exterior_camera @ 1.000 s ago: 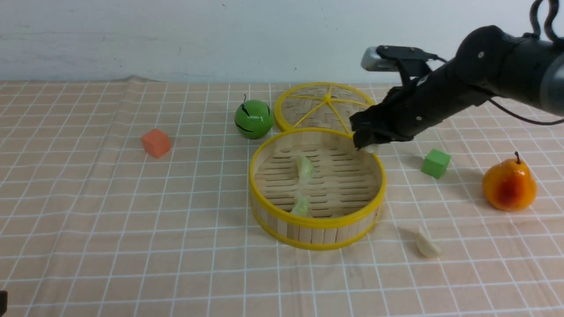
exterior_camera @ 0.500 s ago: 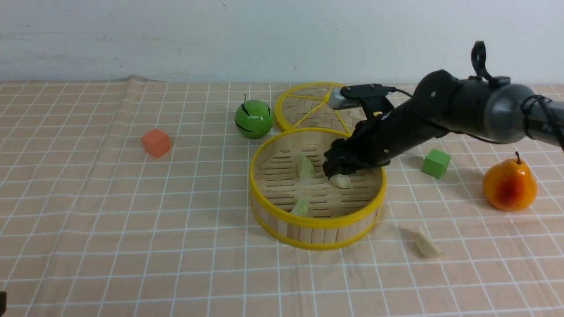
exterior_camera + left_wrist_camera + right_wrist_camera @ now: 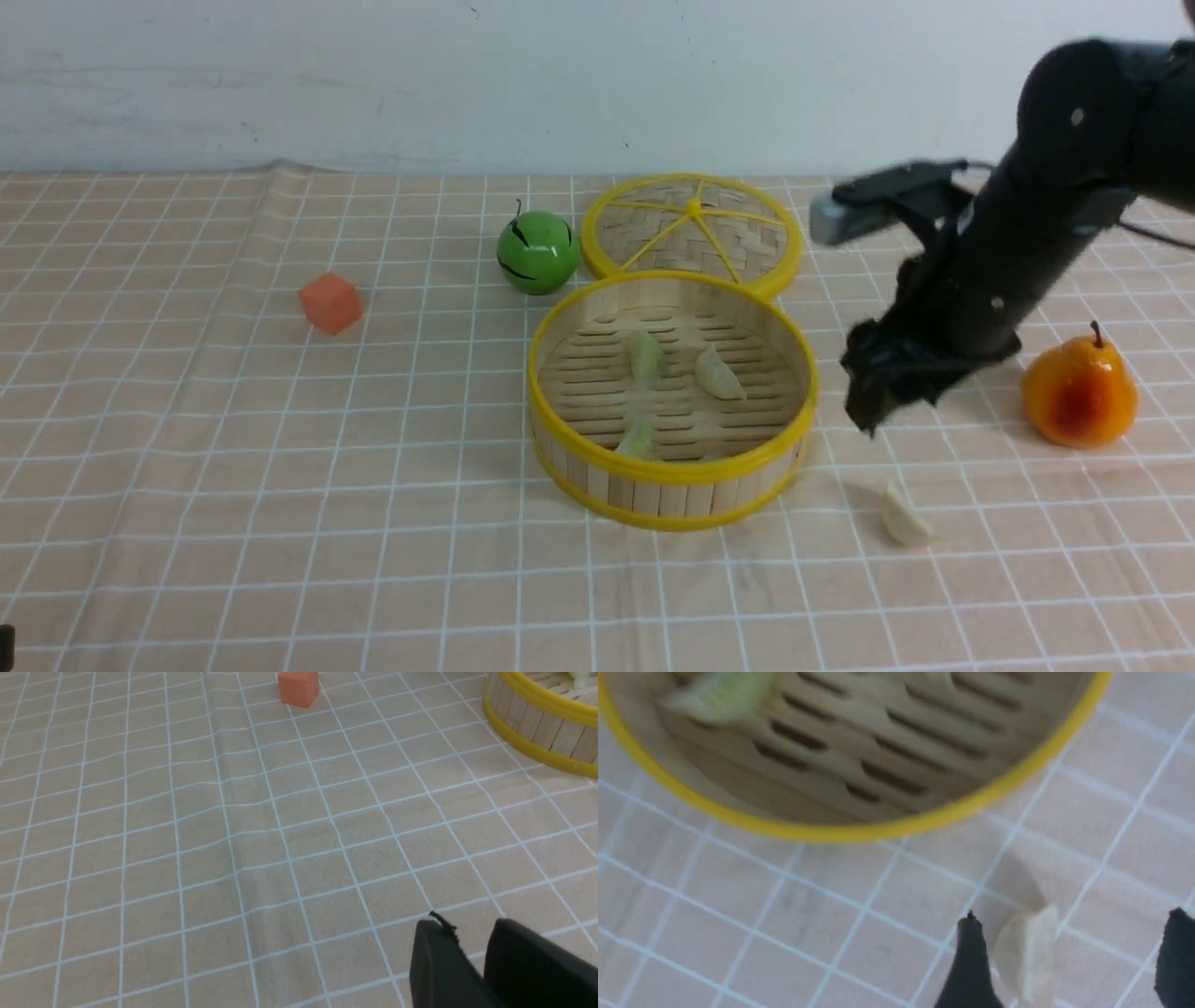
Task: Put the dumplings into the steamer on the table with the brown tablecloth.
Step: 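Reach for and grasp a dumpling lying on the table beside the steamer, then place the dumpling in the bamboo steamer basket with the right gripper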
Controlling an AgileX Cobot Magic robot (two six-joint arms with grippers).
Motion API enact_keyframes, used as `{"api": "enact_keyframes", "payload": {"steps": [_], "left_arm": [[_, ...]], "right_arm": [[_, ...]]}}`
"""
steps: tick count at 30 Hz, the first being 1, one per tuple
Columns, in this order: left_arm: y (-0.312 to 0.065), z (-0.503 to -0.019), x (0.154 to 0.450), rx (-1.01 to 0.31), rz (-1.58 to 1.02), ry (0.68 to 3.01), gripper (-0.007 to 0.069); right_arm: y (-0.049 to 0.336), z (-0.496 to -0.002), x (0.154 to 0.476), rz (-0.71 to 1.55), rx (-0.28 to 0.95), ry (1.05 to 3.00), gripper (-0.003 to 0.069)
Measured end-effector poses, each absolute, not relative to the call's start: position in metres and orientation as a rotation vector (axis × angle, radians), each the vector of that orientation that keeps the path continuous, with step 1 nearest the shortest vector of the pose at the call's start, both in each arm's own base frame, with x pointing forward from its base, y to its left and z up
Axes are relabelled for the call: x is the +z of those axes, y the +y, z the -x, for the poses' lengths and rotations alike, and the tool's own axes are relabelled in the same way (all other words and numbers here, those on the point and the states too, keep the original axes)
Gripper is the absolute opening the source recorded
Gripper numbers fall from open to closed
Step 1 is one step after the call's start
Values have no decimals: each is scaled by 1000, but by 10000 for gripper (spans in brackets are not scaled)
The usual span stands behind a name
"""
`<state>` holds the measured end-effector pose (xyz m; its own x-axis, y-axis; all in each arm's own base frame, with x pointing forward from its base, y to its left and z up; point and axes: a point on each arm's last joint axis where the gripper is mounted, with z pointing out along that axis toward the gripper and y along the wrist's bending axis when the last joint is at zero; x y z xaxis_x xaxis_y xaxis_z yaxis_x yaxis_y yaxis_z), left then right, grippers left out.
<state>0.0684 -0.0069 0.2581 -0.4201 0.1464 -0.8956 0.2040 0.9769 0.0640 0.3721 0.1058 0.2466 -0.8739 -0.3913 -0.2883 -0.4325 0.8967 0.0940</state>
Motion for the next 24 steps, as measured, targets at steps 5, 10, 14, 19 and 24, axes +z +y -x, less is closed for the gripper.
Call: {"api": "enact_keyframes", "payload": {"steps": [5,10,14,19,24], "left_arm": [[-8,-69,259,-72,-251,2003,161],[-8,-68,258,-92,-243,2011,165],[-9,-68,258,-98,-239,2017,167],[-9,-68,258,-98,-239,2018,168],[-9,-68,258,-100,-241,2012,172]], "right_arm": [[100,-367,178,609,156,2946,388],[100,-366,169,588,167,2987,243],[101,-370,182,594,171,2973,245],[111,-377,245,537,301,2811,245],[150,-373,289,616,557,2553,245]]}}
